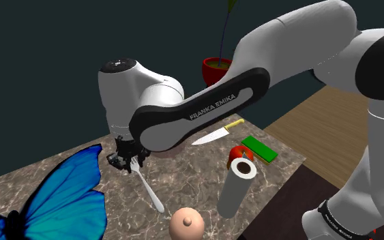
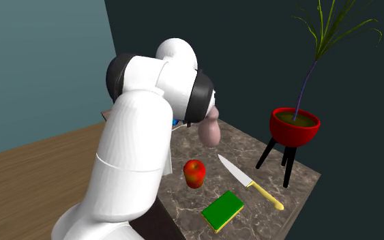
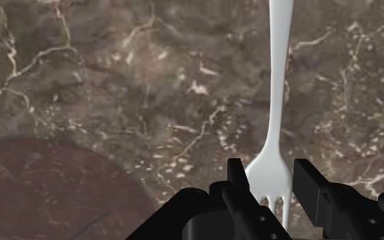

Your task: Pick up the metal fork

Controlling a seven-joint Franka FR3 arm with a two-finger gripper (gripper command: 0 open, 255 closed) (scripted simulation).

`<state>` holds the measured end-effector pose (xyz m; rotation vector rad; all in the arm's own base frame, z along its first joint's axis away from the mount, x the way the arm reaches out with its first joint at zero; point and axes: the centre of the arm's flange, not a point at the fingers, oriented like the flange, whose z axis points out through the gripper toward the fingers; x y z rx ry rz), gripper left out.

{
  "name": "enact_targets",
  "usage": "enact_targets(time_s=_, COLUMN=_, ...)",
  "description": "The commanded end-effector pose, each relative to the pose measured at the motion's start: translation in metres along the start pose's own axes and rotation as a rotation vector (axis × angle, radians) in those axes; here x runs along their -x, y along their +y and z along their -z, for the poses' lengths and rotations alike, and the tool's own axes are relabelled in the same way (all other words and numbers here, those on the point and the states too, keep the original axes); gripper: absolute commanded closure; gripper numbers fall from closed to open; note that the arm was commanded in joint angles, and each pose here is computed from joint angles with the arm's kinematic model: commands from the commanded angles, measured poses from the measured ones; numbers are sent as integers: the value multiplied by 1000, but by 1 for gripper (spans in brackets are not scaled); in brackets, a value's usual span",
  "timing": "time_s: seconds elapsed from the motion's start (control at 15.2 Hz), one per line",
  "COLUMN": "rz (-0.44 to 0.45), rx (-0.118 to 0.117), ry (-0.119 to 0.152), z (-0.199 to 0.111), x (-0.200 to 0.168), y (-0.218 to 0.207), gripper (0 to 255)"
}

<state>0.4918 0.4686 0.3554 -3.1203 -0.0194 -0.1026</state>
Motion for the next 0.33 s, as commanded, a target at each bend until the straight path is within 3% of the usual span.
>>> enact_targets(time_s=0.0, rz=0, rx=0, ry=0, z=10, x=0, y=-1, gripper=255)
enact_targets(time_s=0.26, rz=0, rx=0, ry=-1, z=21, x=-1, y=-1, gripper=255)
